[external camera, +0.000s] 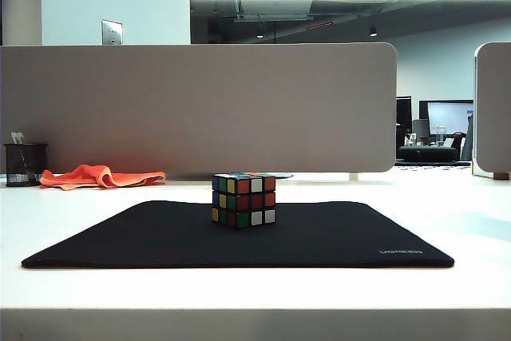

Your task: Pick up the cube on the right side of the mouse pad, then place it in the center of the mouse pad.

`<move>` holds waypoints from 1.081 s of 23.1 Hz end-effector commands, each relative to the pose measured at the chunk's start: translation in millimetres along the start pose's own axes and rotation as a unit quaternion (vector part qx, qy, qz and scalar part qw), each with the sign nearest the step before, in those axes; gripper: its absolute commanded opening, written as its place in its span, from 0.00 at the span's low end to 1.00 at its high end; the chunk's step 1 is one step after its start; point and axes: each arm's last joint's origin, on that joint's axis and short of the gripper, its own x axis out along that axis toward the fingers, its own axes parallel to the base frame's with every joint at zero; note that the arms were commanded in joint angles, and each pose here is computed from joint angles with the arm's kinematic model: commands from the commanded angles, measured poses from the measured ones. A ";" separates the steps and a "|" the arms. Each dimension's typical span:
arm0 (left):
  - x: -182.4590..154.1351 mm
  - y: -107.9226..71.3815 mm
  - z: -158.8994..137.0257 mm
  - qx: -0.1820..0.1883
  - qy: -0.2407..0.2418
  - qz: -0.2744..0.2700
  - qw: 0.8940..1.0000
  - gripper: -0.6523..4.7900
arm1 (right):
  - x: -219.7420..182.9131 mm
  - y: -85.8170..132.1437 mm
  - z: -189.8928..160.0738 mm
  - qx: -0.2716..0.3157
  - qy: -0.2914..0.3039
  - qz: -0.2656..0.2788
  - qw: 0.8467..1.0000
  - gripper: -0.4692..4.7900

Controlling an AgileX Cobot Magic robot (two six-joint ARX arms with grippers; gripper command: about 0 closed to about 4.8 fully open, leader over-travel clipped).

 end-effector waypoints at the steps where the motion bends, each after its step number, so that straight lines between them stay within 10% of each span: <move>1: -5.5 -1.0 -2.2 -0.001 0.017 0.004 1.000 0.21 | -8.1 -0.2 -14.9 0.002 -0.009 -0.002 1.000 0.09; 10: -17.6 -3.6 -4.7 0.000 0.022 0.010 1.000 0.21 | -29.9 -0.4 -81.2 0.003 -0.021 0.000 1.000 0.09; 20: -38.0 -7.9 -14.3 -0.007 0.047 0.021 0.999 0.11 | -77.5 -2.3 -170.1 0.014 -0.176 -0.004 0.984 0.09; 25: -49.8 -8.8 -14.3 -0.016 -0.010 0.055 0.998 0.11 | -80.7 -1.9 -203.8 0.037 -0.207 0.000 0.978 0.09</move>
